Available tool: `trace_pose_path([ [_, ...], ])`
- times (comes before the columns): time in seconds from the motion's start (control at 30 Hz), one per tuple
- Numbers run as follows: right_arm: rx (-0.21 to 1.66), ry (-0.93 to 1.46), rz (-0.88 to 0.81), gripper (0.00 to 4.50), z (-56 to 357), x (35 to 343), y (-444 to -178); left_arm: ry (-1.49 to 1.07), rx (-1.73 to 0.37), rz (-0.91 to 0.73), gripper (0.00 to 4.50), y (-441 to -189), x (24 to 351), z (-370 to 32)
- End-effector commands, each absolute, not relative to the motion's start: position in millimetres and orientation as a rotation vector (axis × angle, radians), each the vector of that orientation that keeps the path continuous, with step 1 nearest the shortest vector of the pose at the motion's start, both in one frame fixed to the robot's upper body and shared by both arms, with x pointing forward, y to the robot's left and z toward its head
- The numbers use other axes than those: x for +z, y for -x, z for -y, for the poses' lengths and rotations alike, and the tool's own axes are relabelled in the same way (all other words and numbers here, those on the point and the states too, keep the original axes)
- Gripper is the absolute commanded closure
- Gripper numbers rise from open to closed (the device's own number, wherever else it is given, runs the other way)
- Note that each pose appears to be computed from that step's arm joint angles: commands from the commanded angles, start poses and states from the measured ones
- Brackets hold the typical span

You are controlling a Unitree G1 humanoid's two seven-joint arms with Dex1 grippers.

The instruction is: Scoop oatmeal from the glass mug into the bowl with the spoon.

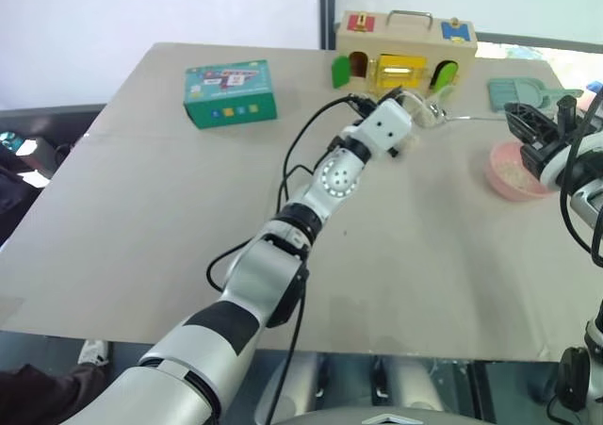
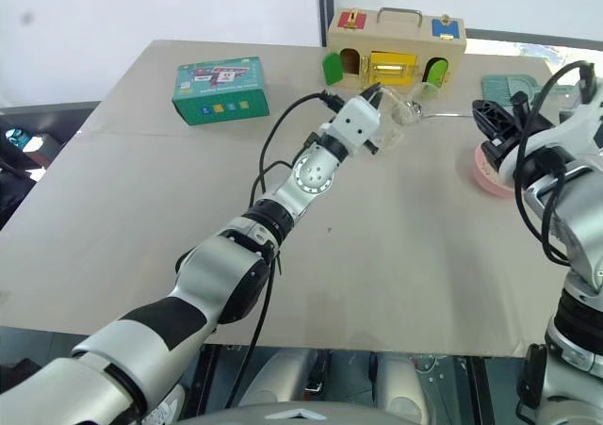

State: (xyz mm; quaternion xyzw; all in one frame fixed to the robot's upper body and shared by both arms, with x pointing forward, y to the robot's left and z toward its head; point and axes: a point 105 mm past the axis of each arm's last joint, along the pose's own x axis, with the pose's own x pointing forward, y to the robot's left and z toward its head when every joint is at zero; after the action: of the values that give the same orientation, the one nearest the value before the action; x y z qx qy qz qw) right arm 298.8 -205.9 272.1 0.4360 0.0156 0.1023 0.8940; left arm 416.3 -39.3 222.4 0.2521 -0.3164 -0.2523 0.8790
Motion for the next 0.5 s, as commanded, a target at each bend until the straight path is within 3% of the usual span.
trace_pose_path([
  [0.03, 0.259, -0.925, 0.089, 4.50, 210.3, 298.7, -282.3, -0.546, -0.583, 0.652, 4.48, -410.6, 217.4, 53.3],
  [0.5, 0.118, -0.980, 0.140, 4.50, 247.9, 288.3, -270.6, -0.547, -0.580, 0.590, 4.48, -415.8, 218.4, 61.9],
])
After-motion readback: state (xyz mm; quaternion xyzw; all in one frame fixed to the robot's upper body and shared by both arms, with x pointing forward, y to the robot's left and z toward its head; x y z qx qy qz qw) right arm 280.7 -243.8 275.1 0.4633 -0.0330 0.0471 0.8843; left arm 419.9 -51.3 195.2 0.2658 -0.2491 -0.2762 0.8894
